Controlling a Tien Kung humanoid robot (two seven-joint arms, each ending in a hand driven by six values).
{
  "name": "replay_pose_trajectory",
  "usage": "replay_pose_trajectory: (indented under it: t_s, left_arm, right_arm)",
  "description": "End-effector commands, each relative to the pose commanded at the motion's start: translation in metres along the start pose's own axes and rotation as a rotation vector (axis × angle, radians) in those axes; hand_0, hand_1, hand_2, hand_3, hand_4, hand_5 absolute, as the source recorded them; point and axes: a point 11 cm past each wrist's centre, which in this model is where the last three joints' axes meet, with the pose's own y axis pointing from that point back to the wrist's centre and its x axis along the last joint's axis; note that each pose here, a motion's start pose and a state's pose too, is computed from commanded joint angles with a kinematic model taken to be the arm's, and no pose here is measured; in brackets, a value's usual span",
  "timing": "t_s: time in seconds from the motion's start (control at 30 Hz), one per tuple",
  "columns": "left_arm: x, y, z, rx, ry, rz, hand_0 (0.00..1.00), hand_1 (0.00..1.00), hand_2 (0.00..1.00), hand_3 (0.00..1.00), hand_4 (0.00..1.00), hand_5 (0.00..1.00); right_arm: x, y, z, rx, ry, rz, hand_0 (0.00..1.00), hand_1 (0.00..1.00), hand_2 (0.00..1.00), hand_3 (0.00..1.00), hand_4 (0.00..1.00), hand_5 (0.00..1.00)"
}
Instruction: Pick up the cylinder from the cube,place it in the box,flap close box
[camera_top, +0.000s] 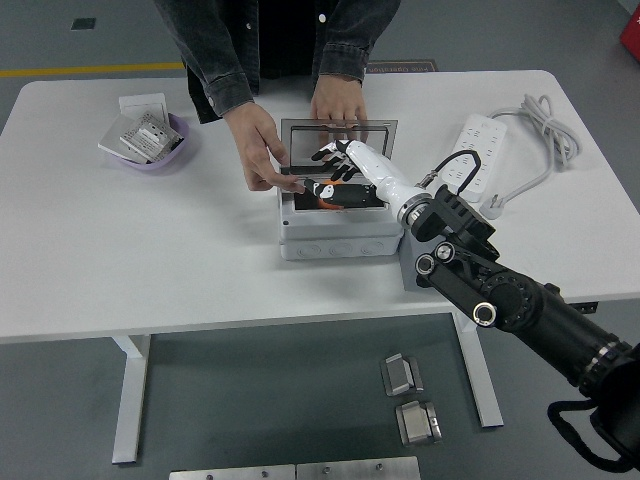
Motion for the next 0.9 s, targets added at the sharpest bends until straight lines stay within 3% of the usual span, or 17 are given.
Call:
replay_pose_trajectory:
  t_s: [0.43,0.9]
  left_arm:
    - [0.002,0.000,-0.002,0.005,0.005,0.005,0.636,0.636,0.587,0.592,0.652,0.207]
    - [0.006,0.001,0.005,-0.004,0.007,0.013,0.636,0.636,0.586,0.592,0.652,0.208]
  right_arm:
    - [0.057,0.001,-0.021,0.027,0.084,0.040,0.579,0.534,0.655,0.716,0.732,0.413]
    - [0.090,-0.019,-0.029,0.012,0.146,0.095,0.586,0.546,0.657,0.725,0.747,0.458]
